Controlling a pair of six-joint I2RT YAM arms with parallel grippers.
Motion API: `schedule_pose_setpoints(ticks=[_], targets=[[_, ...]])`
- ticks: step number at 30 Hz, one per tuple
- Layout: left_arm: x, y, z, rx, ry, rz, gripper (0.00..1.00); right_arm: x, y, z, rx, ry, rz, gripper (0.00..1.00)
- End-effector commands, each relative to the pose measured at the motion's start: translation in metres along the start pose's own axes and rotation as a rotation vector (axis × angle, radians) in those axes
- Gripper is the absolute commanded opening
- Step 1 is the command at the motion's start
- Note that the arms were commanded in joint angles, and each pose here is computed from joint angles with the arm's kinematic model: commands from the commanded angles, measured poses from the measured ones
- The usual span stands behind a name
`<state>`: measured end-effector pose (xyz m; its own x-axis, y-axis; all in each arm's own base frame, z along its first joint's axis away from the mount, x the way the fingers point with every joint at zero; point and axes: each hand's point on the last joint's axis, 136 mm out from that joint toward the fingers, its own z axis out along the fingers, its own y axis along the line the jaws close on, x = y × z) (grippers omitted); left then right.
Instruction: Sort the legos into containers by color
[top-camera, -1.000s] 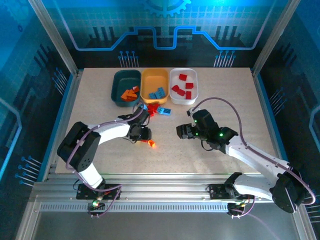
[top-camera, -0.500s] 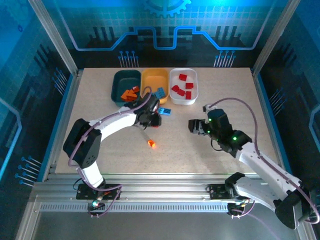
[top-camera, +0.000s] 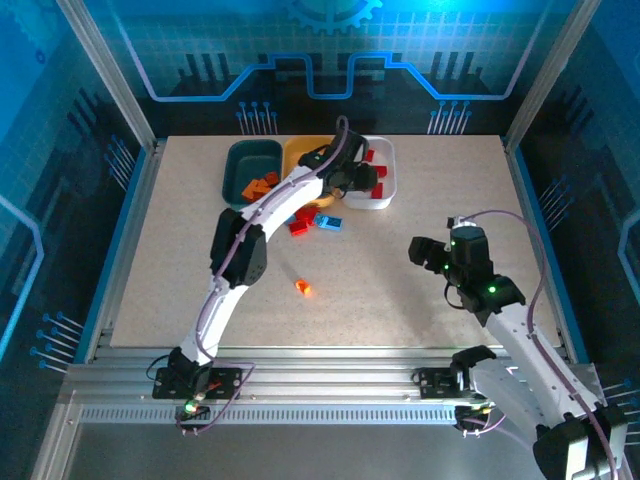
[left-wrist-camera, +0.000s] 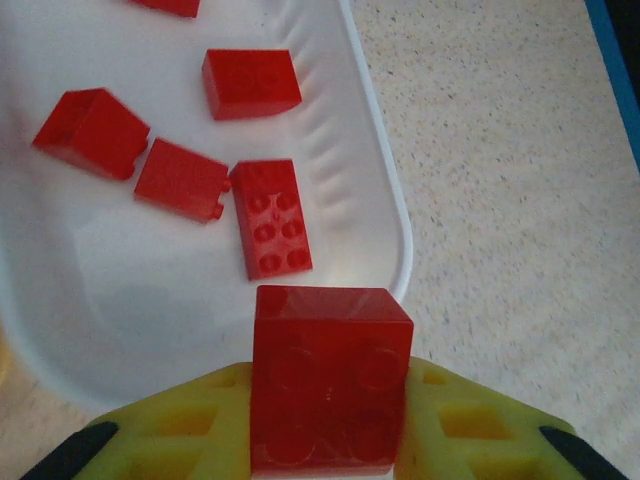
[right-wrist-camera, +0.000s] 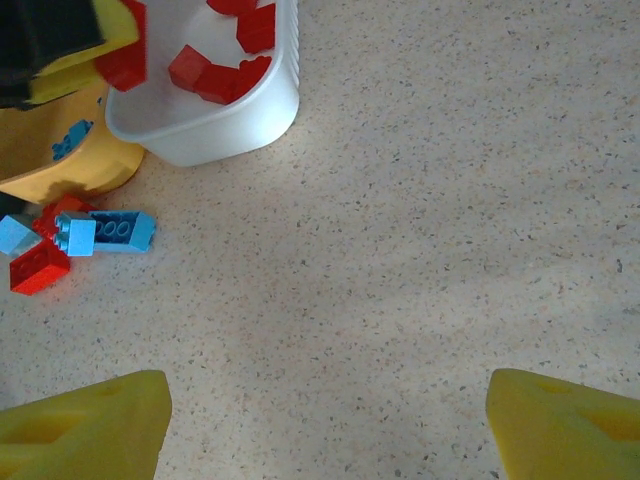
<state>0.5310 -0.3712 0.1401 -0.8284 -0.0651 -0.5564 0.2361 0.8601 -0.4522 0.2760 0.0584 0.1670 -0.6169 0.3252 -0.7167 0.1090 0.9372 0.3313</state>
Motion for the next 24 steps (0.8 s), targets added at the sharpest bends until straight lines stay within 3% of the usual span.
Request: schedule_pose_setpoints(ticks=[1,5,8,13,16,20,24], targets=[[-0.019,-0.003,0.002,0.036,-0.028,-0.012,0.36,0.003,-0.004,0.002,0.002,0.016,0.009,0.84],[-0.029,-0.007,0.014,0.103,-0.054,-0.028,0.53,0.004,-0.004,0.004,0.002,0.021,0.001,0.84],[-0.034,-0.009,0.011,0.127,-0.065,-0.015,0.81,0.005,-0.003,0.006,-0.003,0.029,-0.001,0.84],[-0.041,-0.017,-0.027,0.133,-0.082,0.016,0.92,0.008,0.026,0.013,-0.125,0.05,-0.051,0.84],[-0.038,0.0,-0.064,0.057,-0.098,-0.01,0.99,0.012,0.058,0.021,-0.163,0.072,-0.131,0.84],[-0.007,0.071,-0.103,-0.054,-0.091,-0.228,0.99,0.018,0.115,0.045,-0.225,0.115,-0.207,0.84],[0.045,0.14,-0.138,-0.028,-0.143,-0.485,0.99,0.018,0.17,0.079,-0.247,0.152,-0.334,0.83]])
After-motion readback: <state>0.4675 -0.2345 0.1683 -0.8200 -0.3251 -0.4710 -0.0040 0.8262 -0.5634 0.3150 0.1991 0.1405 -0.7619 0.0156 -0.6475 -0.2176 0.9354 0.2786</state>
